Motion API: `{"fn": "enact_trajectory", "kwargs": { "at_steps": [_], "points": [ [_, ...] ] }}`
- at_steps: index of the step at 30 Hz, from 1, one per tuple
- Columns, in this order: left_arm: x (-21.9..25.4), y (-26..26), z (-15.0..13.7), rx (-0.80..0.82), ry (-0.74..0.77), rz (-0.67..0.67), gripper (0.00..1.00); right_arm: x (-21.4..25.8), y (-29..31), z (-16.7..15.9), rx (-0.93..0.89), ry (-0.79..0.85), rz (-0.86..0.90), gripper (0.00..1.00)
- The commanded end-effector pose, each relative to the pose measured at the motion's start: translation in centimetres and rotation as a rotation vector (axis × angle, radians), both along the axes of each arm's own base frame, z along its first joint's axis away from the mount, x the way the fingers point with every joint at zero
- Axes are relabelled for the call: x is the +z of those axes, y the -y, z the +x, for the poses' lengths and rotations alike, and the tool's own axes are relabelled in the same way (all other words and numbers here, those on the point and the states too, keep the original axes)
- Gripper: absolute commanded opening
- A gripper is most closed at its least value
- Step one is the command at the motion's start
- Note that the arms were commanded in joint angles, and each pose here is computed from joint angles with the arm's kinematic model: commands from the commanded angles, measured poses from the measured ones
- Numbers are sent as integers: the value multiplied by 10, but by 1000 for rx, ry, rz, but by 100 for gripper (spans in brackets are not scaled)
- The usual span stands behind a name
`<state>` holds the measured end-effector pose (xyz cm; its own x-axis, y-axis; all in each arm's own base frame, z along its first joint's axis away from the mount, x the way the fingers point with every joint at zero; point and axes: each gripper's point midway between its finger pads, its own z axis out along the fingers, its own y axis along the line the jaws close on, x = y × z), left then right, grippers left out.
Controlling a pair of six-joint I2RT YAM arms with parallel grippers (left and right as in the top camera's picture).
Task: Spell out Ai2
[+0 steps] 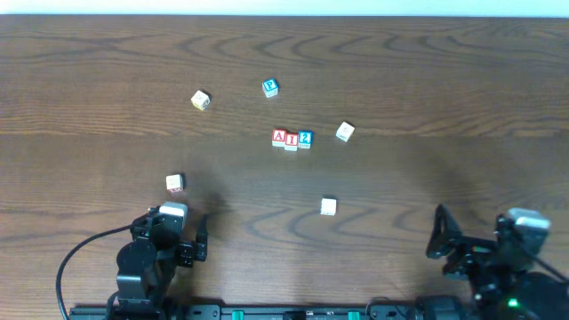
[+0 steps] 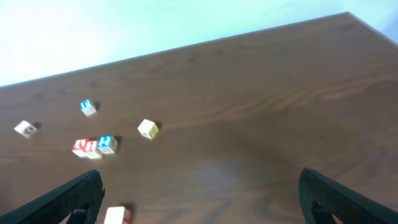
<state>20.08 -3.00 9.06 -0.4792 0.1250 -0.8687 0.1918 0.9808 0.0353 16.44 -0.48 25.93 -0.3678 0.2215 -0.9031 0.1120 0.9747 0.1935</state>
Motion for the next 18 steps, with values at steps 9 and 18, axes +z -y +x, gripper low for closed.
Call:
{"fn": "enact_trajectory", "kwargs": {
  "at_steps": [9, 18],
  "points": [
    [-1, 2, 0, -2, 0, -16, 95, -99, -3, 18, 16, -41, -11, 99],
    [-1, 2, 0, -2, 0, -16, 95, -168, -3, 22, 18, -193, -18, 99]
  ]
}}
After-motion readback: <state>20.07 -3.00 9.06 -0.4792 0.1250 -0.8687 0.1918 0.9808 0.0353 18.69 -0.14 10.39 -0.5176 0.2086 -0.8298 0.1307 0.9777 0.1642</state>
